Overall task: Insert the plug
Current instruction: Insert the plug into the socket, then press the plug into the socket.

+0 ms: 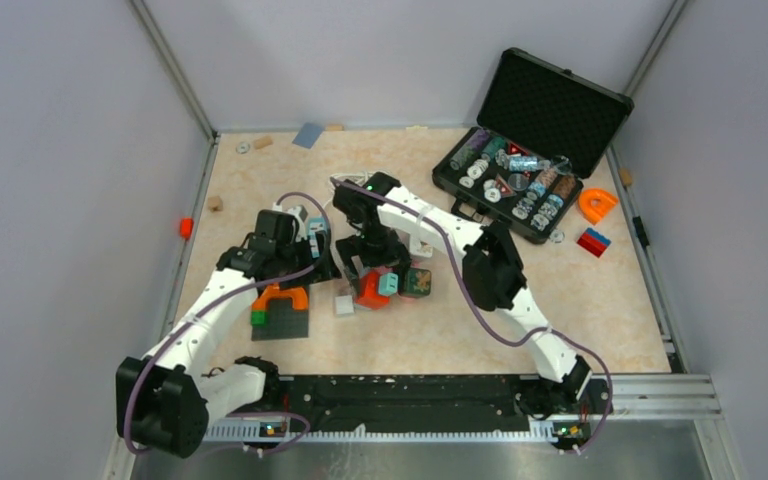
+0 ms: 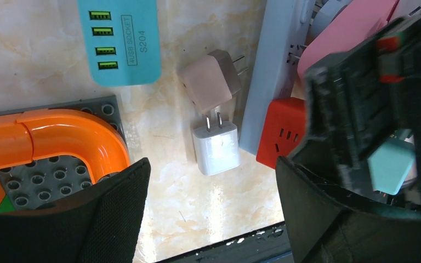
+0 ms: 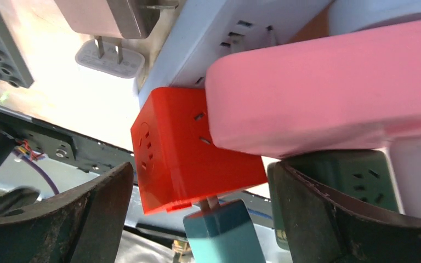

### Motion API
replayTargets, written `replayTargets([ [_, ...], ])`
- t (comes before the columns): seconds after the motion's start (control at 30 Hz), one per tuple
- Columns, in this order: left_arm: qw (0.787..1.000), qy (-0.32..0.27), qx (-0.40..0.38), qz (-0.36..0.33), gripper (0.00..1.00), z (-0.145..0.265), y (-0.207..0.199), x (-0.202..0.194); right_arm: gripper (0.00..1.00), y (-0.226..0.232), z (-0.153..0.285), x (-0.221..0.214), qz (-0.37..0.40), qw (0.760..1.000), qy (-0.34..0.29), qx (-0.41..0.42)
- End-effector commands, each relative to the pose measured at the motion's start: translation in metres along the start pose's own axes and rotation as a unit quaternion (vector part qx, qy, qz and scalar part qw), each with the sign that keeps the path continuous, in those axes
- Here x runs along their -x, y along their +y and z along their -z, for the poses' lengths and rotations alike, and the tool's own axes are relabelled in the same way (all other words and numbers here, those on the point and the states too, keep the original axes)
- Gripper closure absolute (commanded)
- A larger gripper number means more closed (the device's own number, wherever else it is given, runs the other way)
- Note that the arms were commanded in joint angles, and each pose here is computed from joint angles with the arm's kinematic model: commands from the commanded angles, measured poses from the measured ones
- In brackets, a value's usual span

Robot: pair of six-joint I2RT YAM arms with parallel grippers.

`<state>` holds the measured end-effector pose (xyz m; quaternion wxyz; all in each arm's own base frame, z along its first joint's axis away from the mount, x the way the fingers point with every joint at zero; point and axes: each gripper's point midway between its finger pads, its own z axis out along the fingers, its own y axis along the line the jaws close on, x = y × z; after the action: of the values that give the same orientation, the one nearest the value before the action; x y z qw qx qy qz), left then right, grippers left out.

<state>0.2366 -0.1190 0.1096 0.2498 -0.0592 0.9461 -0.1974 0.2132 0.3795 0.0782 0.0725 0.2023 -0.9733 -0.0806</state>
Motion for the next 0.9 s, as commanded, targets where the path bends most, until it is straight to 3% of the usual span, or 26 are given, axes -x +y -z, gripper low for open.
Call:
replayTargets([
  [0.0,0.999,-0.025,-0.021,-0.013,0.16,0.004,-0.013,0.021,0.05,-0.006,0.049,0.017,0.004,0.996,-0.083,0.02],
  [0.27,0.999,-0.011,-0.044,-0.013,0.16,0.002,-0.022,0.019,0.05,-0.014,0.077,0.006,0.002,0.995,-0.092,0.029],
  [0.47,0.995,0.02,-0.099,-0.022,0.16,-0.002,-0.039,0.01,0.06,-0.005,0.105,-0.008,-0.041,0.986,-0.1,0.128],
  [0.57,0.991,0.038,-0.129,-0.024,0.17,-0.006,-0.048,0.005,0.1,-0.005,0.11,-0.014,-0.078,0.973,-0.104,0.191],
  [0.7,0.988,0.045,-0.148,-0.025,0.17,-0.009,-0.053,0.004,0.3,-0.008,0.097,-0.022,-0.118,0.955,-0.094,0.253],
  [0.87,0.987,0.047,-0.15,-0.024,0.18,-0.011,-0.053,0.003,0.34,-0.007,0.087,-0.018,-0.126,0.953,-0.092,0.259],
])
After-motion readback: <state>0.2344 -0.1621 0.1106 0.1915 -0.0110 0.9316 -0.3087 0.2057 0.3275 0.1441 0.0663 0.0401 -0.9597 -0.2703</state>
